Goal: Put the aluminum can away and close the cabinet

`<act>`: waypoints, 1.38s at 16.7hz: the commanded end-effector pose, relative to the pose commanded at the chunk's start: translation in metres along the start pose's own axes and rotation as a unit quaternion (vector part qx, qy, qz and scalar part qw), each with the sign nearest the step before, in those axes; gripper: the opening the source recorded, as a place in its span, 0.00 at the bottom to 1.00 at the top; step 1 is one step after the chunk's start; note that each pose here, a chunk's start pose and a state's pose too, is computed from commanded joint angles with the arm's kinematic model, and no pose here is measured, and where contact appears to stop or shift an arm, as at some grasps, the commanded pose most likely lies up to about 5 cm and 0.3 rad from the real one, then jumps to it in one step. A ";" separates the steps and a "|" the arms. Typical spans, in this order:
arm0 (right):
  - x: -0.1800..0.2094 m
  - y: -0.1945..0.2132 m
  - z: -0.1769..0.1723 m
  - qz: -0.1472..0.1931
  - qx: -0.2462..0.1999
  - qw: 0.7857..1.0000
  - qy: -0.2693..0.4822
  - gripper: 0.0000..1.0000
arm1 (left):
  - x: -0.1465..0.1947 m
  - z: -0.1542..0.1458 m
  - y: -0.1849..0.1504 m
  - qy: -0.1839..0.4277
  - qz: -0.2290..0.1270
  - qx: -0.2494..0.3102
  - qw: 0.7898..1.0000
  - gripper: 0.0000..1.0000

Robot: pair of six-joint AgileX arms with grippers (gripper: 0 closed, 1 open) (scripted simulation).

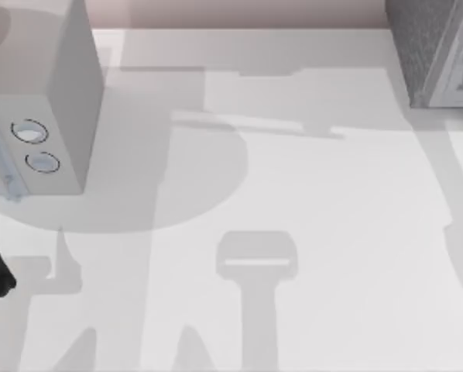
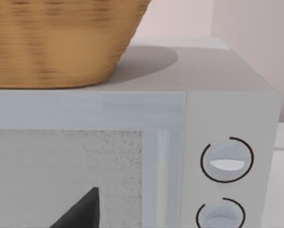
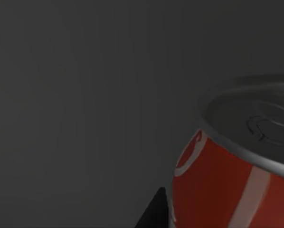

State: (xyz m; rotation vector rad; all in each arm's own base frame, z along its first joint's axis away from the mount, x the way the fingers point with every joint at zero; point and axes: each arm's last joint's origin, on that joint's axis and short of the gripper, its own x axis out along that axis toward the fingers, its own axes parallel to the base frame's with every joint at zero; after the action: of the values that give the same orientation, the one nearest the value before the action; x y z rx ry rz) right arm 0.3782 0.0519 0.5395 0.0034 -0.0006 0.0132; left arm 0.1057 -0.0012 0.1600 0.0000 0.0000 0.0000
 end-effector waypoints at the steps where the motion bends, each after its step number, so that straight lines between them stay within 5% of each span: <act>1: 0.004 -0.001 -0.001 -0.001 0.000 1.000 0.000 0.00 | 0.000 0.000 0.000 0.000 0.000 0.000 1.000 1.00; 13: 0.028 -0.007 -0.009 -0.007 0.000 1.000 0.000 0.00 | 0.000 0.000 0.000 0.000 0.000 0.000 1.000 1.00; 23: 0.028 -0.007 -0.009 -0.007 0.000 1.000 0.000 0.75 | 0.000 0.000 0.000 0.000 0.000 0.000 1.000 1.00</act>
State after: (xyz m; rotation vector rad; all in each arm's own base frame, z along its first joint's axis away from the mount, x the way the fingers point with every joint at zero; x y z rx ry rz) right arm 0.4060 0.0451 0.5302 0.0034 0.0003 -0.0006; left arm 0.1057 -0.0012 0.1600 0.0000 0.0000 0.0000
